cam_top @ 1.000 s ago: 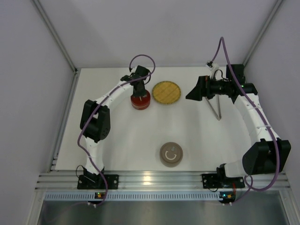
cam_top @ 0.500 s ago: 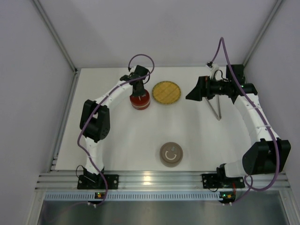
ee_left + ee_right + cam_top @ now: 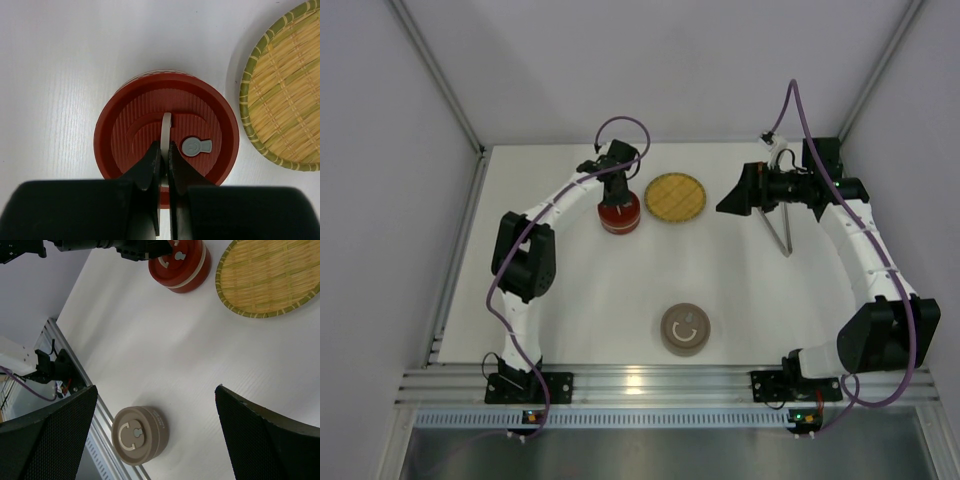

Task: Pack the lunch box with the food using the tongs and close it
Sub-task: Close the box lid on the packing box.

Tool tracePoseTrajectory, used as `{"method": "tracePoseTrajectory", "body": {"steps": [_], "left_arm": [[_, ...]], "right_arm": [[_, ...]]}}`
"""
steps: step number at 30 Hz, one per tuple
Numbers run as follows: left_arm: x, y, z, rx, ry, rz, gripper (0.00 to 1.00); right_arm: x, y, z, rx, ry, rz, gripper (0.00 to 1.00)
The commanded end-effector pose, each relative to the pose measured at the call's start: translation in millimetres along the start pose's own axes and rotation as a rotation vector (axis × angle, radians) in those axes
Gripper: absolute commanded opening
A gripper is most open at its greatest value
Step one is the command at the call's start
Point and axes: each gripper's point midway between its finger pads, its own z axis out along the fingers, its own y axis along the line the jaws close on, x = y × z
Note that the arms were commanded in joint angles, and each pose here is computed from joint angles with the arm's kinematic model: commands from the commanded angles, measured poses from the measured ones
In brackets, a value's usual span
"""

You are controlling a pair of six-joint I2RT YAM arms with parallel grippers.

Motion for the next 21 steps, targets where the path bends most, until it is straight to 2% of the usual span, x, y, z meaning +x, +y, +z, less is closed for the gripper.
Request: {"method": "tracePoseTrajectory", "body": {"steps": [1,12,16,19,20,21], "left_arm": [[-16.3,-6.9,1.4,0.033,-0.031,-0.015,0.00],[-3.5,-2.8,10.5,0.020,0.001,0.000,0.00],[12.7,-4.7,13.1,0.067,0.043,0.059,0.00],[22.0,-18.1,0.2,0.208,0.066,0.170,0.00],[33.8,-13.3,-8.4,0.251,0.078,0.250,0.00],[42.8,-30.3,-20.4,0.394,0.090,0.297,0.00]], "right_arm": [[-8.0,-2.0,-3.5,0.001,-0.035,-0.021,0.99],[-7.3,-3.0,-3.0,0.003,-0.033,-0.020,0.99],[-7.3,-2.8,-2.9,0.000,-0.032,-0.024,1.00],[-6.1,-3.0,-3.3,0.000,-0.025,-0.032,0.99],[-5.2,-2.9,-3.4,-0.001,-0.023,-0.035,0.99],[-3.5,-2.4,-3.7,-0.004,-0.017,-0.034,0.99]]}}
